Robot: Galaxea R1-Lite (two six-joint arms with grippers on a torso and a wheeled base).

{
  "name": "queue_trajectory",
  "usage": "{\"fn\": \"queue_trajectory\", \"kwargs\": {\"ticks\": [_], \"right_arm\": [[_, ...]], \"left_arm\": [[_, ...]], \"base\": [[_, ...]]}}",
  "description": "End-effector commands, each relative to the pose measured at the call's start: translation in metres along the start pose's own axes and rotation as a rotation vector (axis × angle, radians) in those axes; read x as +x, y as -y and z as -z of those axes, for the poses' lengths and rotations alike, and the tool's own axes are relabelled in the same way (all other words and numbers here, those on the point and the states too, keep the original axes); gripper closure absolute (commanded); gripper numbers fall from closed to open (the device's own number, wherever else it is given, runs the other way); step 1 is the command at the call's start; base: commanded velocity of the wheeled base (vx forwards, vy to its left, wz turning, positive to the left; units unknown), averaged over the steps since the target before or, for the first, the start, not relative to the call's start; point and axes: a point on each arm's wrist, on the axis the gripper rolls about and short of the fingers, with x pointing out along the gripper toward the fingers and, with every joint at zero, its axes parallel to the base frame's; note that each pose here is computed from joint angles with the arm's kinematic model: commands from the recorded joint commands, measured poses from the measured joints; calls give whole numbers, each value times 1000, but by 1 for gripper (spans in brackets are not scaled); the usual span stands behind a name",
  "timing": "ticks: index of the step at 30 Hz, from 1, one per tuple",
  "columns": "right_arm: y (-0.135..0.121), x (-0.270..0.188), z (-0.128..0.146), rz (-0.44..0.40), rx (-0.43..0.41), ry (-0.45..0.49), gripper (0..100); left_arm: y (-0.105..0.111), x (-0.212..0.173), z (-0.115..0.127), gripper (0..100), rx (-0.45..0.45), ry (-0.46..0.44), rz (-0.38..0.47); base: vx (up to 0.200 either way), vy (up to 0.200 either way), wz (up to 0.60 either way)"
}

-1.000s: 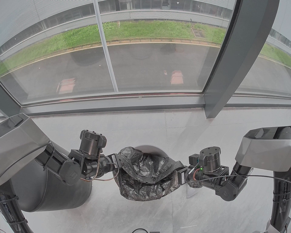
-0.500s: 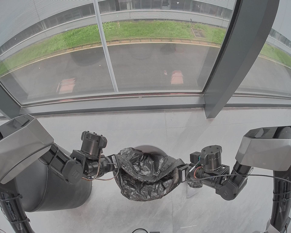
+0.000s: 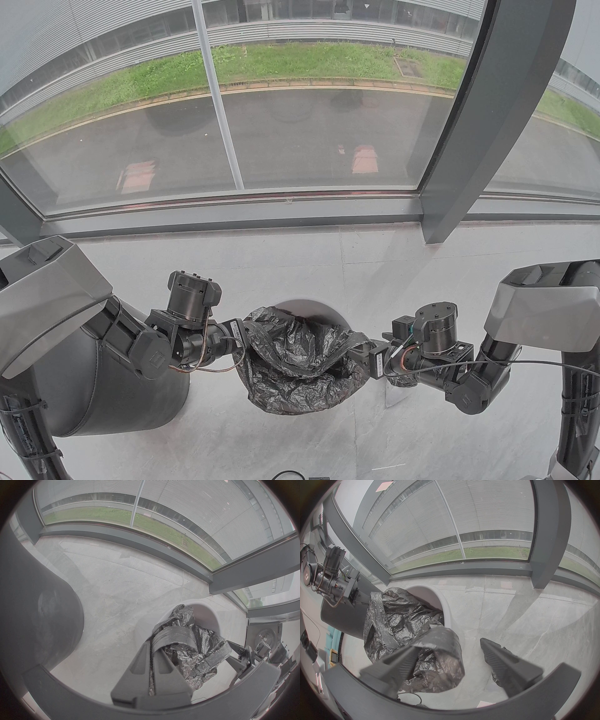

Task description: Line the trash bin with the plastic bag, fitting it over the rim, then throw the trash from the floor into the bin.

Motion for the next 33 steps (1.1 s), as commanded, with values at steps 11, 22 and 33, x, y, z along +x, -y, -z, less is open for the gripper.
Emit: {"fn": "queue_trajectory", "kwargs": {"ticks": [11, 22, 33], "right_arm": [[-8, -46, -13, -23, -88, 20, 0], [-78, -33, -16, -133, -281, 77, 0], [-103, -1, 17, -167, -346, -6, 0]], "left_arm": [[0, -2, -1, 100, -4, 6, 2], [-5, -3, -3, 100, -17, 9, -8], [-3, -3, -5, 100, -17, 15, -3]], "base": [[0, 0, 0], [0, 0, 0], [0, 0, 0]]}}
